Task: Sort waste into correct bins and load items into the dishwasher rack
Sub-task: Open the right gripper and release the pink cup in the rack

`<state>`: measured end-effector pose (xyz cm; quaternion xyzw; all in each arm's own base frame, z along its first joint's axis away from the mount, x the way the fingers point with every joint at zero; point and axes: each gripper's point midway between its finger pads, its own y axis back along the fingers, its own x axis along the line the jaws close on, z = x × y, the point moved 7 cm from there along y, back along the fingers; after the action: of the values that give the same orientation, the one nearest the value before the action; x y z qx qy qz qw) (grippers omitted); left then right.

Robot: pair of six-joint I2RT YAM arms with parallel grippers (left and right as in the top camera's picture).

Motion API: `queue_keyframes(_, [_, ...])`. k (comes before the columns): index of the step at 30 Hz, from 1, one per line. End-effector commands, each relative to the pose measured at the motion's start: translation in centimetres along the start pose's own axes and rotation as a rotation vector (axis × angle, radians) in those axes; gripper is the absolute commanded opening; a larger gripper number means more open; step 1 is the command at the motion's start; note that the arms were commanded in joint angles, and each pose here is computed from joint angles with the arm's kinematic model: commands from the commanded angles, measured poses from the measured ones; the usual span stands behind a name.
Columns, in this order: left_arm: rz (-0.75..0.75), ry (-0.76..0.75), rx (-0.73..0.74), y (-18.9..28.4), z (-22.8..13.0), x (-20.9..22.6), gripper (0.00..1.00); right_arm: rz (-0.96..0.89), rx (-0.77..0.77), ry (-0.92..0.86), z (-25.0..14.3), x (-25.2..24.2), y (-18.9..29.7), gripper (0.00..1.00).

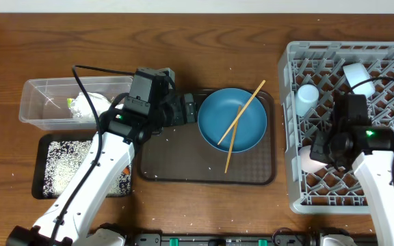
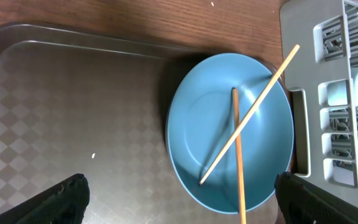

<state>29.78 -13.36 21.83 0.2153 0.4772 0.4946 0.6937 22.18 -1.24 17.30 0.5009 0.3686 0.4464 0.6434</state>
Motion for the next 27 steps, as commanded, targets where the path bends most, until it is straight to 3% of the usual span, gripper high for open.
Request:
queue_keyframes(1, [-0.004,-0.016,-0.023,0.6,0.4,-0.3,0.98,-0.025,0.044,-0.045,-1.2,-0.4,-1.4,0.01])
queue_keyframes(7, [-0.004,-0.016,-0.023,0.6,0.4,-0.3,0.98,-0.01,-0.005,-0.041,0.3,-0.2,0.6,0.03])
queue_keyframes(12, [-0.003,-0.016,-0.023,0.6,0.4,-0.3,0.98,0.034,-0.07,-0.038,2.2,0.3,4.4,0.11])
queue_keyframes(19, [-0.004,-0.016,-0.023,0.6,0.4,-0.3,0.98,0.188,-0.078,0.07,2.8,2.0,6.2,0.33])
queue_keyframes(23, [-0.004,-0.016,-0.023,0.6,0.4,-0.3,0.98,0.187,-0.087,0.107,2.8,2.0,5.4,0.38])
queue_keyframes(27, [-0.004,-0.016,-0.024,0.6,0.4,-0.4,0.98,0.196,-0.109,0.118,2.9,2.5,3.7,0.6])
